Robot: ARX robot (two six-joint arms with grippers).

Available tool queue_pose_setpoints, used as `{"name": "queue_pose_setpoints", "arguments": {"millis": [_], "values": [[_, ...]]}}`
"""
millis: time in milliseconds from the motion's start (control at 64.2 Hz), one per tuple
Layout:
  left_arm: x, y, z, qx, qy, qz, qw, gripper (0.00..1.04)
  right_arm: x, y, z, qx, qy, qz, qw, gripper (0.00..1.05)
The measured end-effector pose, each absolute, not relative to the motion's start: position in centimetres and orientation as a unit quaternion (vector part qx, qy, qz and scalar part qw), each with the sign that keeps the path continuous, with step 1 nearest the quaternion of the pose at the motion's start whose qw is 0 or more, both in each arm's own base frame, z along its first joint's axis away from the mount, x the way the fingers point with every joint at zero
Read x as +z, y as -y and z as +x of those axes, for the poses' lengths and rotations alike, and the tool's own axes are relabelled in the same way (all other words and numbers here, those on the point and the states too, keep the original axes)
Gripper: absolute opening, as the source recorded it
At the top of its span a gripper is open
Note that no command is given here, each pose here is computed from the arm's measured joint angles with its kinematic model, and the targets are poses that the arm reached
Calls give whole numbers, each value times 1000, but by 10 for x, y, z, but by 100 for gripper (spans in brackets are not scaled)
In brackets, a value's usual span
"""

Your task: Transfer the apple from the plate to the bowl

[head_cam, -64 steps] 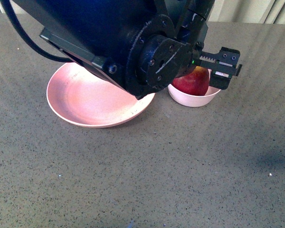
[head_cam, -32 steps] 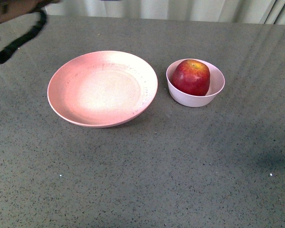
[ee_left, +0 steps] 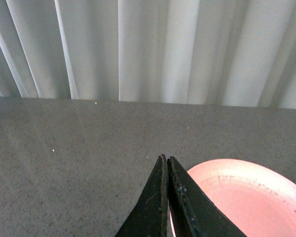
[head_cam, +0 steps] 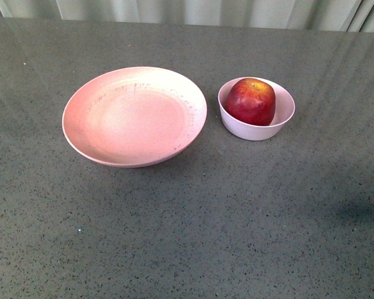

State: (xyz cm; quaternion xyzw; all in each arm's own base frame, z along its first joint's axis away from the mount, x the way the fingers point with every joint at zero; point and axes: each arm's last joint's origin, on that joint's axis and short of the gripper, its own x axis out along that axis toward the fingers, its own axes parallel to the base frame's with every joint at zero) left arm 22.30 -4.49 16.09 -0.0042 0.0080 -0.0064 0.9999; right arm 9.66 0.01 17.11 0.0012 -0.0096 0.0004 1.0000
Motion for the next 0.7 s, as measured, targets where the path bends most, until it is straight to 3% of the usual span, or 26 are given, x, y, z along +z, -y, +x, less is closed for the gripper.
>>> {"name": "queue_pose_setpoints", "arguments": {"millis": [701], "values": [[163, 2, 154, -2, -6, -5, 1000, 2, 171, 0, 97, 0, 10, 1, 1000, 96]]}}
